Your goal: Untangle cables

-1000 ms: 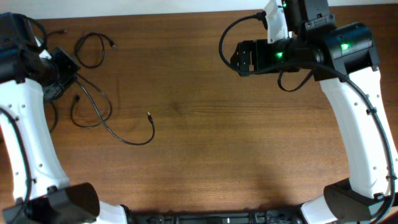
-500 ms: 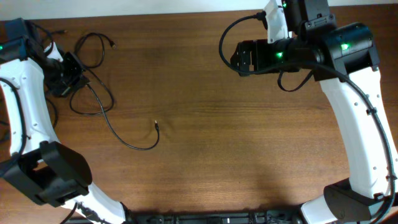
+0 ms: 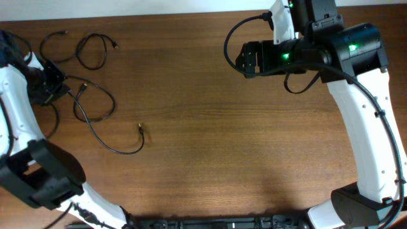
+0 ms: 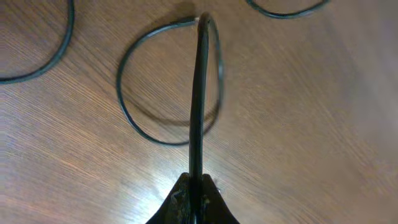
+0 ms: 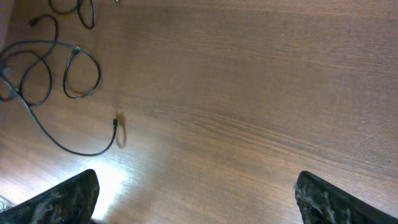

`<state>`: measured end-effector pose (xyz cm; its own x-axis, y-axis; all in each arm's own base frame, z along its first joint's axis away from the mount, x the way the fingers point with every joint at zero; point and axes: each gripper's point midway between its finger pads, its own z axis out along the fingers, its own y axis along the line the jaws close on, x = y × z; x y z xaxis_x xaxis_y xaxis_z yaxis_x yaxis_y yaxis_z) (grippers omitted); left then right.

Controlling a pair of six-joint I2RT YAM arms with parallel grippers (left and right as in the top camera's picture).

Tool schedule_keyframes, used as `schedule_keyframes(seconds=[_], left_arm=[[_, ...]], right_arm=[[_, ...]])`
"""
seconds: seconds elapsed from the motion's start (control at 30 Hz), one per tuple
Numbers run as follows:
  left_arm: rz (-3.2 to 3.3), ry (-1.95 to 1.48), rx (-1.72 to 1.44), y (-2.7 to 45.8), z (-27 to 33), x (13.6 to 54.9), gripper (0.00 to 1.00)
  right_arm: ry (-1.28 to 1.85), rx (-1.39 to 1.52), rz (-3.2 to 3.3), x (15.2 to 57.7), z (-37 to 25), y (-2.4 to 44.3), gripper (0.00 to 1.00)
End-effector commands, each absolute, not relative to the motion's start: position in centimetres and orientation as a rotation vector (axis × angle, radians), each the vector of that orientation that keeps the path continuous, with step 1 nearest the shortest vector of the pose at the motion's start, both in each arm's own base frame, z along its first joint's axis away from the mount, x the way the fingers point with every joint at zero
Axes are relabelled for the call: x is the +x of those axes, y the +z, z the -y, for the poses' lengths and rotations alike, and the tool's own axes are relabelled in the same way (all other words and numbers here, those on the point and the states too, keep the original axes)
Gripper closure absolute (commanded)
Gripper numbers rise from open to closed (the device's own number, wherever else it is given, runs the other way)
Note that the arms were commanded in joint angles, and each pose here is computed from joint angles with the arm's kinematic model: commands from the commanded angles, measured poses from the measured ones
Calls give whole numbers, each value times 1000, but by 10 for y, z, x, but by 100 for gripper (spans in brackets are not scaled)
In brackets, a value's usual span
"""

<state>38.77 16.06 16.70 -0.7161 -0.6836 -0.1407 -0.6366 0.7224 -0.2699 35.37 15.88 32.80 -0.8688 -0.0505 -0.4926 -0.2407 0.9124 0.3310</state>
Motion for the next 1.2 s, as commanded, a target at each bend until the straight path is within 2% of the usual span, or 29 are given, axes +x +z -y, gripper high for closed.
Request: schedule_keyframes(seconds=[0.0, 0.13, 0.17, 0.23, 0.3, 0.4, 0.43, 0.47, 0.57, 0.6, 0.63, 0.83, 0.97, 1.17], left_arm=[[-2772, -247, -1078, 133, -171, 389, 96], [-2788, -250, -1087, 116, -174, 395, 92], [-2797, -221, -1095, 112, -178, 394, 86], [-2828, -187, -1112, 102, -181, 390, 83], [-2854, -195, -1126, 92, -180, 388, 73], [-2859, -176, -1129, 90, -182, 387, 70], [-2863, -136, -1132, 89, -186, 385, 72], [-2868, -49, -1149, 88, -195, 381, 79], [-2853, 150, -1252, 81, -212, 366, 81], [-2855, 157, -1267, 72, -212, 363, 87], [-2859, 156, -1268, 65, -211, 362, 99], [-2848, 49, -1262, 46, -201, 368, 100], [-2827, 158, -1257, 42, -213, 366, 100], [-2807, 172, -1250, 2, -212, 360, 98]], right_arm=[[513, -226, -2582, 355, -159, 328, 2], [513, -226, -2582, 355, -159, 328, 2], [513, -226, -2582, 355, -159, 328, 2], [513, -226, -2582, 355, -159, 328, 2], [513, -226, -2582, 355, -159, 328, 2], [514, -226, -2581, 355, -159, 328, 2], [513, -226, -2582, 355, -159, 328, 2], [513, -226, -2582, 355, -159, 328, 2], [514, -226, -2581, 355, -159, 328, 2], [513, -226, -2582, 355, -159, 328, 2], [513, -226, -2582, 355, -159, 328, 2], [513, -226, -2582, 355, -159, 328, 2], [514, -226, -2581, 355, -159, 328, 2], [514, -226, -2581, 355, -159, 328, 1]])
